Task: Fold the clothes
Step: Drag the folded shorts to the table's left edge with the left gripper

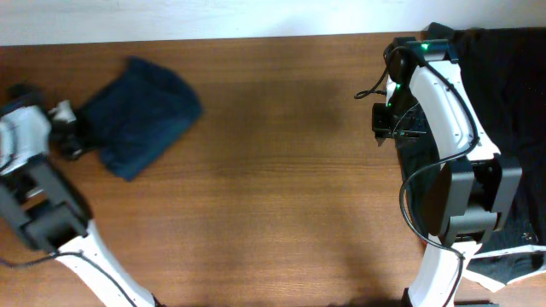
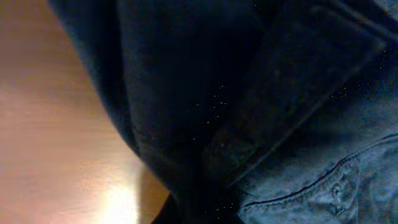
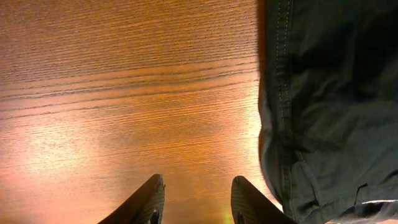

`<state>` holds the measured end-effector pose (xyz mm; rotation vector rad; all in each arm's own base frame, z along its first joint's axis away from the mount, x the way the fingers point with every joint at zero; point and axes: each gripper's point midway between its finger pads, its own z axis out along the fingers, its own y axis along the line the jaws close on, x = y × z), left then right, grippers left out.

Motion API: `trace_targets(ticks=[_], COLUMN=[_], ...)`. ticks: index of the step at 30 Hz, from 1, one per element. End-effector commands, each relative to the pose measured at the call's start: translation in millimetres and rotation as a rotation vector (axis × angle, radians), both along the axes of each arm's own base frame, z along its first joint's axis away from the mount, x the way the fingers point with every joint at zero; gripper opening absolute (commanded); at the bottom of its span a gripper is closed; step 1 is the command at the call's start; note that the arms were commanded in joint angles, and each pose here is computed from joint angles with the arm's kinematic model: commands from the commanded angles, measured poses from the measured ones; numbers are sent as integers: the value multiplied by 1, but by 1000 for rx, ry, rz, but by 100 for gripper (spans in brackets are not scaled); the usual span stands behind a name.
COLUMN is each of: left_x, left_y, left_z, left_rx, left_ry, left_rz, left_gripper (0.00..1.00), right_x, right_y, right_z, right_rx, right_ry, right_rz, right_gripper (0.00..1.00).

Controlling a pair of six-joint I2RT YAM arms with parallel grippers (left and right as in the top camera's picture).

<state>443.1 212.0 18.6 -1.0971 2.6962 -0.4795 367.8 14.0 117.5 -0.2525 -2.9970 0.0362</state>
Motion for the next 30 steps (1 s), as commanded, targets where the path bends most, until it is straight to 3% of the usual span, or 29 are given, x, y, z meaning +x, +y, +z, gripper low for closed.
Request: trace_targets(ticks=[1,5,13,15,19,20,21,26,30], left_x=[-36,-73,-91,-94,-102,-103,-106,-112,-101], left_y=[63,96,75,71,63,61,58,55,52], left_z=[-2,-3,-3,-3,-2,-1,-1,13,76], left_rx=[-50,-113,-201,-223,-246,-252,-259,-244,-61], left_ry=[47,104,220,247,291,300,315,315,203], left_rz=[309,516,591,634,633,633,625,588,489], left_gripper=[0,0,1,5,27,57,99,99,99], right_x=[4,4,3,2,2,2,2,2,2], right_y=[-2,-2,-2,-2,-2,-2,-2,-3,-3], right_z=[10,10,10,11,11,11,11,11,11], right_rx=[-1,-1,-1,-2,-2,-2,-2,-5,-5], right_ry=[-36,-34,-33,-28,-26,-26,-25,-26,-26], right_rz=[-14,-14,-14,-14,-13,-13,-13,-12,-13], right_gripper=[39,39,39,39,39,39,39,39,39])
